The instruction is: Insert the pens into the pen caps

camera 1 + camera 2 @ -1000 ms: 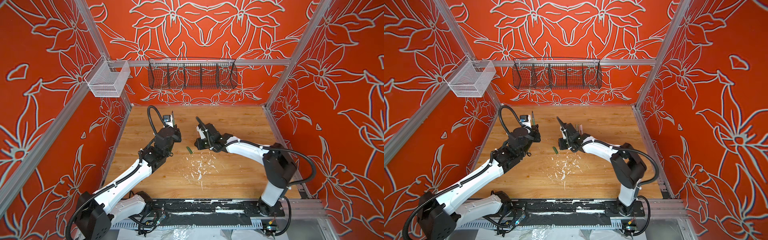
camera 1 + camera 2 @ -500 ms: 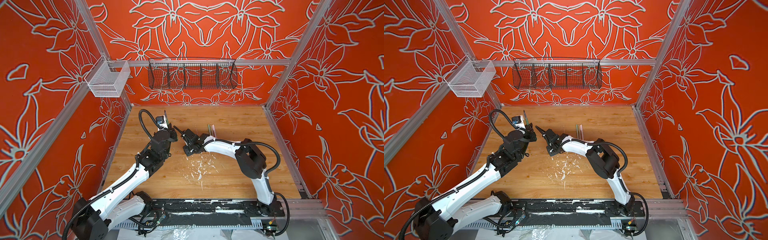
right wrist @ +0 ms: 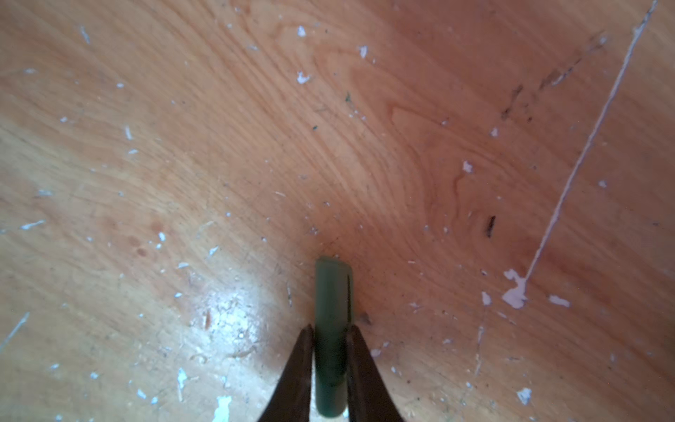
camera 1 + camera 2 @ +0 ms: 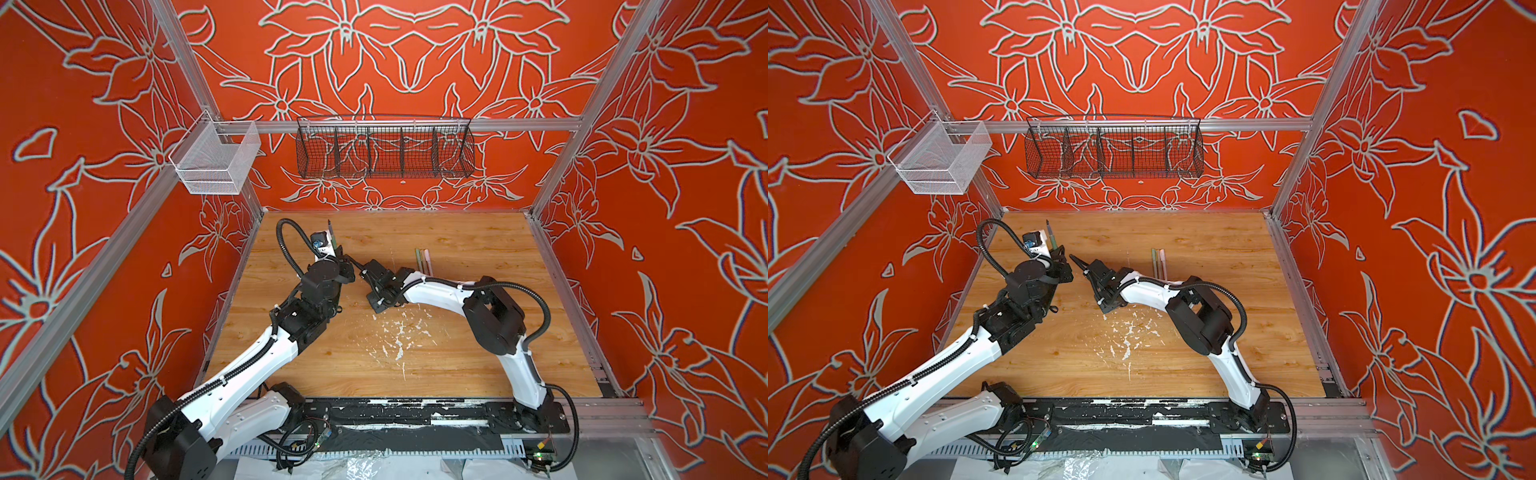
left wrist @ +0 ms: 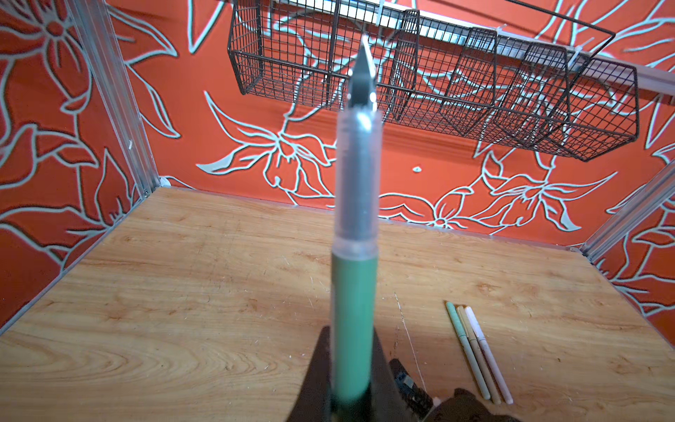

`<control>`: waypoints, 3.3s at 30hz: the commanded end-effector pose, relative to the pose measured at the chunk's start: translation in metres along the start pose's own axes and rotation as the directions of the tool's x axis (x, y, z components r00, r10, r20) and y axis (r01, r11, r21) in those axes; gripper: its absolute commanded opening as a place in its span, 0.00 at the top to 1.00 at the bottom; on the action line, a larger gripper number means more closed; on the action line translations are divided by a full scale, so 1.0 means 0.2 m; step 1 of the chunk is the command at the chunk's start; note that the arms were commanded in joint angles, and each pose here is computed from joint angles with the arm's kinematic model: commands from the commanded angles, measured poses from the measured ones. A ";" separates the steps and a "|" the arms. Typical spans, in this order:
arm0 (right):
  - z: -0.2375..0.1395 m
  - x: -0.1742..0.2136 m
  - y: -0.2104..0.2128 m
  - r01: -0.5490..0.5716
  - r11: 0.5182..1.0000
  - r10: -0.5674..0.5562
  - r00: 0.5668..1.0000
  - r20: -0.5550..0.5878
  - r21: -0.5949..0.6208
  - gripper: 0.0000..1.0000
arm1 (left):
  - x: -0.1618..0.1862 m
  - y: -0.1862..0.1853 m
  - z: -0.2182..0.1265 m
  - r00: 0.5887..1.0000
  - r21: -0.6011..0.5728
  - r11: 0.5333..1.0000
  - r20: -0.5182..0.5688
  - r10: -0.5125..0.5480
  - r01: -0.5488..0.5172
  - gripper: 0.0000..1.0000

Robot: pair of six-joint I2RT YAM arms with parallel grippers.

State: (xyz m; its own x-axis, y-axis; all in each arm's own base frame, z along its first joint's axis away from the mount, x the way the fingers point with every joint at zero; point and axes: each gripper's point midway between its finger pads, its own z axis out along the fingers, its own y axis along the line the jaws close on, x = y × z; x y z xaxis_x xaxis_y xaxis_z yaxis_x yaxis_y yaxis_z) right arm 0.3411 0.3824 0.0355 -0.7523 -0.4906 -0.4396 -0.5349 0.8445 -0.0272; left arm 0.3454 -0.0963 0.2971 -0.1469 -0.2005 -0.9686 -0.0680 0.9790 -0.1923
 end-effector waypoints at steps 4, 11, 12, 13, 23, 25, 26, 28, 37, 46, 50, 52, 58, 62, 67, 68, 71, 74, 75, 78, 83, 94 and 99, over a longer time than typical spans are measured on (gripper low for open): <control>0.02 0.01 0.01 0.018 1.000 -0.018 1.000 -0.014 0.020 0.81 | -0.05 0.00 0.00 0.999 0.002 1.000 0.029 -0.031 0.031 1.00; -0.01 0.00 -0.03 0.009 0.999 -0.009 1.000 0.009 0.045 0.83 | -0.05 0.00 0.00 0.999 0.002 1.000 0.031 -0.026 0.026 1.00; -0.02 0.00 -0.03 0.005 0.999 -0.006 1.000 0.014 0.045 0.84 | -0.05 0.00 0.00 0.999 0.000 1.000 0.030 -0.027 0.027 1.00; -0.03 -0.01 -0.03 0.000 0.999 -0.001 1.000 0.021 0.043 0.84 | -0.05 0.00 0.00 0.999 0.001 1.000 0.030 -0.026 0.026 1.00; -0.12 0.02 -0.10 -0.118 0.993 0.119 0.991 0.066 -0.012 0.87 | -0.04 -0.01 0.01 0.999 0.010 1.000 0.022 -0.023 0.023 1.00; -0.13 0.06 -0.14 -0.168 0.985 0.170 0.984 0.057 -0.043 0.87 | -0.03 -0.01 0.01 1.000 0.013 1.000 0.018 -0.024 0.024 1.00; -0.14 0.08 -0.17 -0.202 0.977 0.205 0.978 0.047 -0.064 0.87 | -0.03 -0.01 0.02 1.000 0.014 1.000 0.017 -0.024 0.023 1.00; -0.16 0.13 -0.22 -0.261 0.961 0.265 0.964 0.027 -0.093 0.87 | -0.02 -0.02 0.02 1.000 0.020 1.000 0.012 -0.024 0.024 1.00; -0.22 0.51 -0.58 -0.390 0.917 0.394 0.918 -0.035 0.084 0.87 | 0.00 -0.04 0.03 0.999 0.038 0.999 -0.004 -0.032 0.032 1.00; -0.26 0.63 -0.64 -0.390 0.910 0.402 0.913 -0.069 0.141 0.75 | 0.01 -0.05 0.03 0.999 0.046 0.998 -0.012 -0.035 0.035 1.00; -0.35 0.57 -0.66 -0.413 0.903 0.420 0.907 -0.037 0.122 0.71 | 0.02 -0.06 0.04 0.999 0.054 0.998 -0.022 -0.036 0.037 1.00; -0.39 0.54 -0.68 -0.422 0.901 0.425 0.905 -0.009 0.103 0.70 | 0.03 -0.07 0.05 0.999 0.057 0.998 -0.031 -0.033 0.035 1.00; -0.43 0.51 -0.70 -0.396 0.916 0.396 0.918 0.007 0.063 0.74 | 0.05 -0.07 0.06 0.999 0.062 0.998 -0.041 -0.029 0.031 1.00; -0.41 0.50 -0.66 -0.322 0.946 0.323 0.946 -0.037 0.030 0.75 | 0.06 -0.08 0.07 0.999 0.060 0.998 -0.048 -0.025 0.028 1.00; -0.34 0.52 -0.62 -0.278 0.960 0.275 0.956 -0.100 -0.014 0.75 | 0.07 -0.08 0.07 0.998 0.063 0.998 -0.056 -0.017 0.021 1.00; -0.32 0.53 -0.61 -0.273 0.962 0.270 0.956 -0.115 -0.016 0.75 | 0.08 -0.08 0.07 0.998 0.063 0.998 -0.057 -0.017 0.021 1.00; -0.27 0.54 -0.61 -0.268 0.963 0.264 0.954 -0.142 -0.011 0.77 | 0.08 -0.08 0.08 0.998 0.062 0.998 -0.060 -0.013 0.017 1.00; -0.24 0.54 -0.62 -0.265 0.964 0.264 0.954 -0.142 0.012 0.79 | 0.09 -0.09 0.08 0.998 0.063 0.998 -0.062 -0.010 0.014 1.00; -0.24 0.54 -0.63 -0.263 0.965 0.262 0.954 -0.142 0.018 0.80 | 0.09 -0.09 0.08 0.998 0.062 0.998 -0.064 -0.009 0.013 1.00; -0.21 0.55 -0.63 -0.258 0.966 0.259 0.954 -0.150 0.026 0.81 | 0.09 -0.09 0.09 0.998 0.064 0.998 -0.062 -0.008 0.012 1.00; -0.17 0.57 -0.65 -0.249 0.967 0.254 0.953 -0.164 0.052 0.81 | 0.09 -0.09 0.09 0.998 0.065 0.998 -0.062 -0.005 0.009 1.00; -0.17 0.51 -0.69 -0.265 0.959 0.276 0.953 -0.127 0.097 0.78 | 0.09 -0.09 0.09 0.998 0.068 0.998 -0.062 -0.004 0.008 1.00; -0.19 0.49 -0.69 -0.253 0.962 0.264 0.957 -0.123 0.100 0.79 | 0.08 -0.10 0.08 0.998 0.073 0.997 -0.059 -0.003 0.007 1.00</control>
State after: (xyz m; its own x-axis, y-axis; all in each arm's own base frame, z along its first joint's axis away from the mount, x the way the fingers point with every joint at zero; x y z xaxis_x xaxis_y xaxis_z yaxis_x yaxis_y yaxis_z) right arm 0.3207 0.2116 0.0264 -0.9119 -0.2647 -0.3136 -0.2875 0.9574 0.0278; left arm 0.3576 -0.1170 0.2679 -0.2394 -0.1879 -0.9526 -0.0061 0.9814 -0.1920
